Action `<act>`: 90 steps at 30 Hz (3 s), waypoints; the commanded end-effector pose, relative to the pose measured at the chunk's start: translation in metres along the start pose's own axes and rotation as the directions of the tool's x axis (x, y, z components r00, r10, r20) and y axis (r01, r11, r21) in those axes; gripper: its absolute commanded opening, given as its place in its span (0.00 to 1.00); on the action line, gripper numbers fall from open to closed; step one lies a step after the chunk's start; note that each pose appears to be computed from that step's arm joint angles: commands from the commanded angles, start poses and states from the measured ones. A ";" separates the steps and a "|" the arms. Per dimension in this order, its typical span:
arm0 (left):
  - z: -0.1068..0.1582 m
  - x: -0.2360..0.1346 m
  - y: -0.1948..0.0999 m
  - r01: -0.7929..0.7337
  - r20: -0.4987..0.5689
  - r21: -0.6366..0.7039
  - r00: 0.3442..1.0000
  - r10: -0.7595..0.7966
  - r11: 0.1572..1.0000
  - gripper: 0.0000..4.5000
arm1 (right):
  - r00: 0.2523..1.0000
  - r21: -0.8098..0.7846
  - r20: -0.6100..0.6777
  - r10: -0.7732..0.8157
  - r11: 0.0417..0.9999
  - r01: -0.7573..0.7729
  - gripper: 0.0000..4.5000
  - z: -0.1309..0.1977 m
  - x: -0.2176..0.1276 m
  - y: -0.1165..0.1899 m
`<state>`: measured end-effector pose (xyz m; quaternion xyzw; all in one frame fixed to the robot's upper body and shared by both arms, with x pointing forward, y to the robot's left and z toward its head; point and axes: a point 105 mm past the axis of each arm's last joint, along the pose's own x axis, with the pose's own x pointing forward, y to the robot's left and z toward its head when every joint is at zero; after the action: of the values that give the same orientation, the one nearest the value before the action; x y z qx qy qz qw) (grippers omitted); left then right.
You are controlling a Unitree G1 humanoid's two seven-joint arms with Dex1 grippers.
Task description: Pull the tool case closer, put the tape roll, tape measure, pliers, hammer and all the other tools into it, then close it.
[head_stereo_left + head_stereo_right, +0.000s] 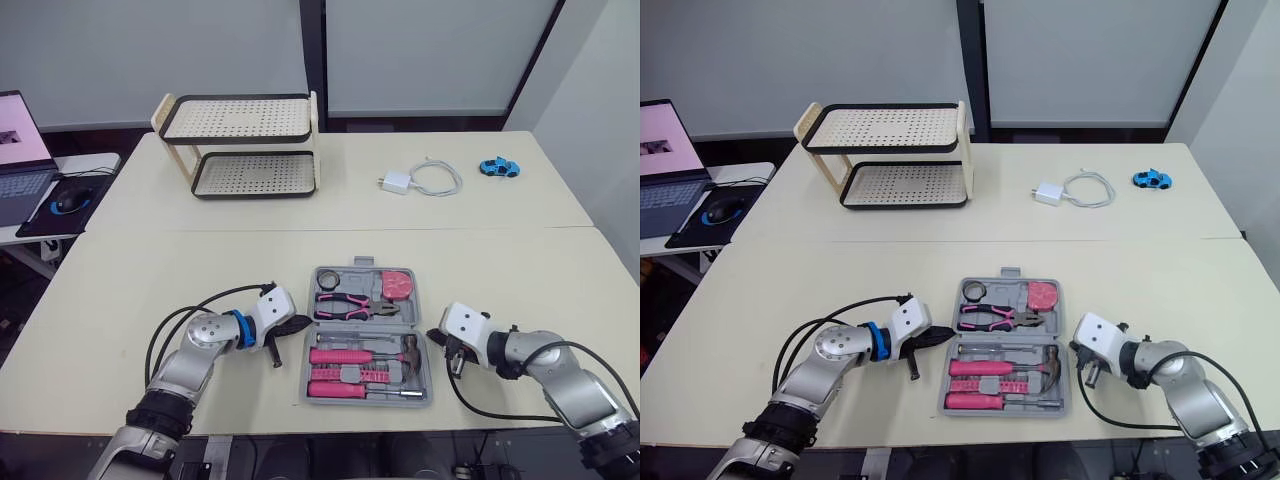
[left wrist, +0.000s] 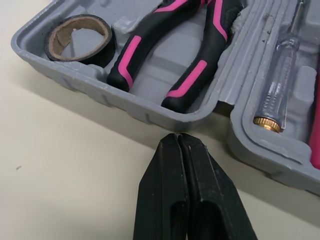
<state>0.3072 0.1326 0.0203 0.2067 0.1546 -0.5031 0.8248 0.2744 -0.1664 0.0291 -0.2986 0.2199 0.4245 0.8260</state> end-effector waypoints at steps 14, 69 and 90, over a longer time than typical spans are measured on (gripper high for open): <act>0.005 0.007 -0.023 0.091 0.013 -0.008 0.996 -0.091 0.996 0.00 | 0.997 -0.023 0.057 0.060 0.998 -0.059 0.01 0.020 0.013 0.004; 0.002 -0.002 -0.052 0.136 -0.035 0.003 0.990 -0.136 0.991 0.00 | 0.997 -0.024 0.017 0.078 0.997 -0.077 0.01 0.018 0.000 0.023; -0.014 -0.055 -0.014 -0.079 -0.085 -0.059 0.994 0.073 0.995 0.00 | 0.994 -0.042 -0.002 -0.111 0.993 0.111 0.01 0.015 -0.047 -0.004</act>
<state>0.2653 0.1635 0.0183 0.1999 0.2125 -0.4752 0.8301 0.2521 -0.1830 0.0521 -0.3179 0.2249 0.3920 0.8335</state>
